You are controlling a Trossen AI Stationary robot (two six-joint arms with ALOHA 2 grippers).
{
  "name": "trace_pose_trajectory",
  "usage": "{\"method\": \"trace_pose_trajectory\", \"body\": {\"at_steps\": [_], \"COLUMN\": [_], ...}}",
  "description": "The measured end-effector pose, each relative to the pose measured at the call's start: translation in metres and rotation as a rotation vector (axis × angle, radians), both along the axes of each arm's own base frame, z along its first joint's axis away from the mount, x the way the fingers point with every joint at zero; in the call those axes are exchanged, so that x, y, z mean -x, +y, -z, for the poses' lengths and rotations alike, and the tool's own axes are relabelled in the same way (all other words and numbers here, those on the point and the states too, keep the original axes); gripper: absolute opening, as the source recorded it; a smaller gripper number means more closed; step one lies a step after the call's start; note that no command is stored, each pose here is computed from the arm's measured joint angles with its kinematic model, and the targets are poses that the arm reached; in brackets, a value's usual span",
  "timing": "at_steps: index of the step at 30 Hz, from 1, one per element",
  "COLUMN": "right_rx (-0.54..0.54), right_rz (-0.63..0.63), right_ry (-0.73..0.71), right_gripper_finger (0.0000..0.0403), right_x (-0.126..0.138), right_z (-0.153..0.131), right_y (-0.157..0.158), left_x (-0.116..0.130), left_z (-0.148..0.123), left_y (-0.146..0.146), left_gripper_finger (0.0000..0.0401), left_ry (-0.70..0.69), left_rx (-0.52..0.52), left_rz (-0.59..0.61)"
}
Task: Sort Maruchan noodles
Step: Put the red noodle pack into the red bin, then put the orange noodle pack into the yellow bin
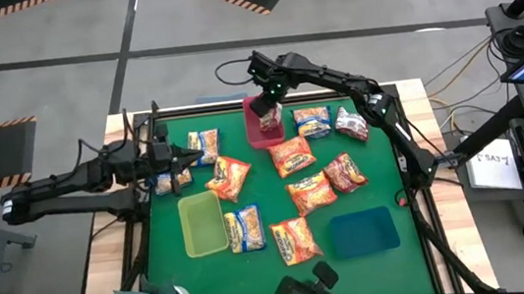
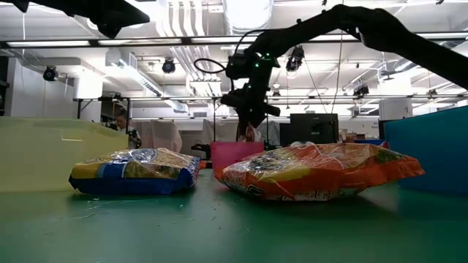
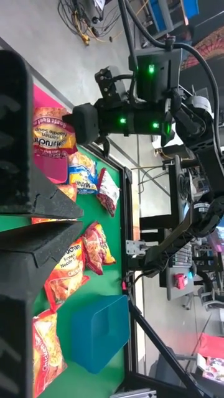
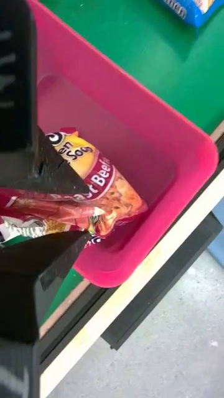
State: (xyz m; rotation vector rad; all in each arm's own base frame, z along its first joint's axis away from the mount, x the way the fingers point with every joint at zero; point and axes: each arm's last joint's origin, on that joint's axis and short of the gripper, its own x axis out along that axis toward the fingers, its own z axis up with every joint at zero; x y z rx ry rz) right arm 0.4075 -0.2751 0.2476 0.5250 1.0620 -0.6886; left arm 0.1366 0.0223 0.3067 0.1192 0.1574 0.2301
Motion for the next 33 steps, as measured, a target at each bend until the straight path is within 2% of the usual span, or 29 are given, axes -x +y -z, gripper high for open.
{"method": "trace_pose_trajectory", "body": {"at_steps": [7, 16, 24, 29, 33], "right_rx": [0.018, 0.043, 0.097, 0.177, 0.24], "right_rz": [-0.017, -0.079, -0.275, -0.412, -0.526], "right_ry": [-0.004, -0.022, -0.053, -0.165, -0.26], "right_gripper_finger": [0.0146, 0.018, 0.0179, 0.0179, 0.018], "right_x": [0.003, 0.022, 0.012, 0.008, 0.022], "right_z": [-0.011, -0.064, -0.087, -0.085, -0.075], "right_y": [-0.002, 0.021, 0.082, 0.133, 0.175], "left_x": [-0.005, -0.02, -0.034, -0.043, -0.049], "left_z": [0.003, 0.011, 0.025, 0.036, 0.045], "left_y": [0.001, 0.003, 0.005, 0.006, 0.007], "left_gripper_finger": [0.0001, 0.0001, 0.0001, 0.0001, 0.0001], "left_ry": [0.024, 0.074, 0.142, 0.204, 0.259], "left_rx": [0.003, 0.048, 0.183, 0.264, 0.321], "left_rz": [0.0, -0.007, -0.038, -0.063, -0.087]}}
